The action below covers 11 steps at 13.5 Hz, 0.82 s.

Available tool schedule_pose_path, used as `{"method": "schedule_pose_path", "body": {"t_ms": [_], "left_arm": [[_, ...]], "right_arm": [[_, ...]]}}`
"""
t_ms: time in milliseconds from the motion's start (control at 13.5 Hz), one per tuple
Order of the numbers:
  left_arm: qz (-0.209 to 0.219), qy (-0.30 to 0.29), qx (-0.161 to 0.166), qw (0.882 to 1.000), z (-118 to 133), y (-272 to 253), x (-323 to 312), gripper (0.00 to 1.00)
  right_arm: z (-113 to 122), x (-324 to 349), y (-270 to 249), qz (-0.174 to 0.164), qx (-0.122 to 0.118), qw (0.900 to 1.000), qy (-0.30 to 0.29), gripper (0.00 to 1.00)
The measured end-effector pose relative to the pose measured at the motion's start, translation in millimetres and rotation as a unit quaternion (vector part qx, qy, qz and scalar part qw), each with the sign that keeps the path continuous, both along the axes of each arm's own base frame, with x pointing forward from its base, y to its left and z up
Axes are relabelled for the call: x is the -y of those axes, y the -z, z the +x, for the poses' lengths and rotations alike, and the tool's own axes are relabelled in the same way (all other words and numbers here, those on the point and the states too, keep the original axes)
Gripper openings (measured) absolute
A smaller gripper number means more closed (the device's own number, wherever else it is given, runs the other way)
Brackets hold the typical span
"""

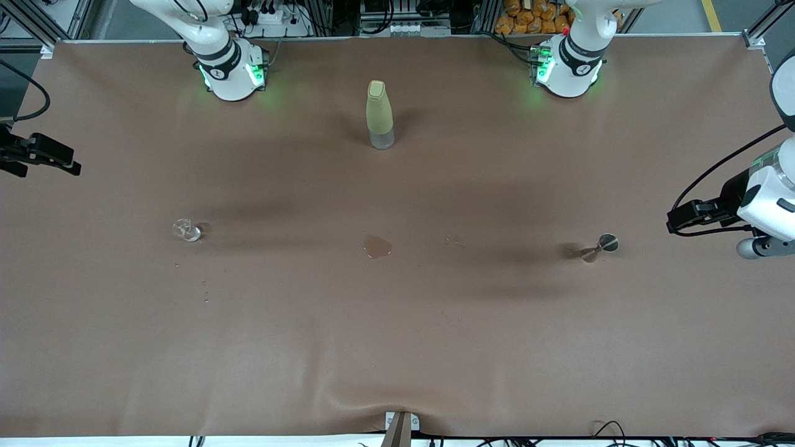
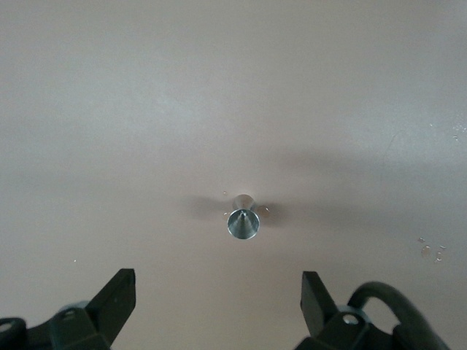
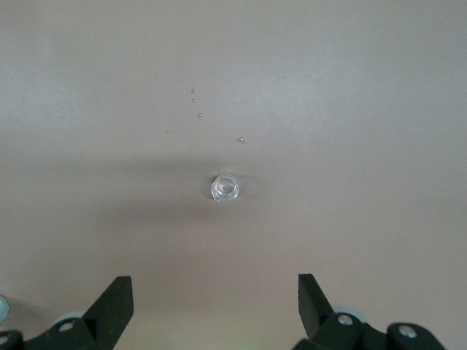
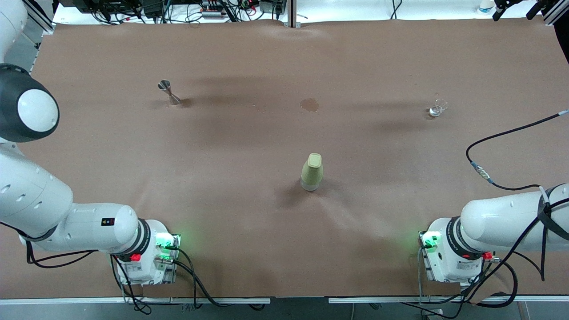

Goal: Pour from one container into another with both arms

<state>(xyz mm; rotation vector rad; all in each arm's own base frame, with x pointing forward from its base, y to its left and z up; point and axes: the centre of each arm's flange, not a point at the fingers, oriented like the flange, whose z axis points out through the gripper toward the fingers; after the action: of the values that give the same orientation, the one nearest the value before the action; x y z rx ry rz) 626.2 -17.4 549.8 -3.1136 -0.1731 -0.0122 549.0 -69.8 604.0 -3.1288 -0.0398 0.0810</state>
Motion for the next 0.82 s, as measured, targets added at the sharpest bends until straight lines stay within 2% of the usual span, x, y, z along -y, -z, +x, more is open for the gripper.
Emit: {"method": "schedule_pose_path", "body": {"t_ms": [371, 594, 817], "left_arm": [[0.0, 0.0, -0.001, 1.0, -0.2, 0.3, 0.3, 1.0], [0.0, 0.001, -0.002, 1.0, -0.5, 0.6, 1.1, 1.0], [0.0, 0.002, -0.006, 1.0, -1.4, 1.3, 1.9, 1.0]], "right_arm": [[2.6, -0.2, 12.3, 0.006, -0.002, 1.0, -0.022, 1.0], [6.2, 15.3, 30.6, 0.037, -0.006, 0.996, -0.08, 1.0], [12.3, 59.6, 54.8, 0.077, 0.007, 0.983, -0.164, 1.0]]}}
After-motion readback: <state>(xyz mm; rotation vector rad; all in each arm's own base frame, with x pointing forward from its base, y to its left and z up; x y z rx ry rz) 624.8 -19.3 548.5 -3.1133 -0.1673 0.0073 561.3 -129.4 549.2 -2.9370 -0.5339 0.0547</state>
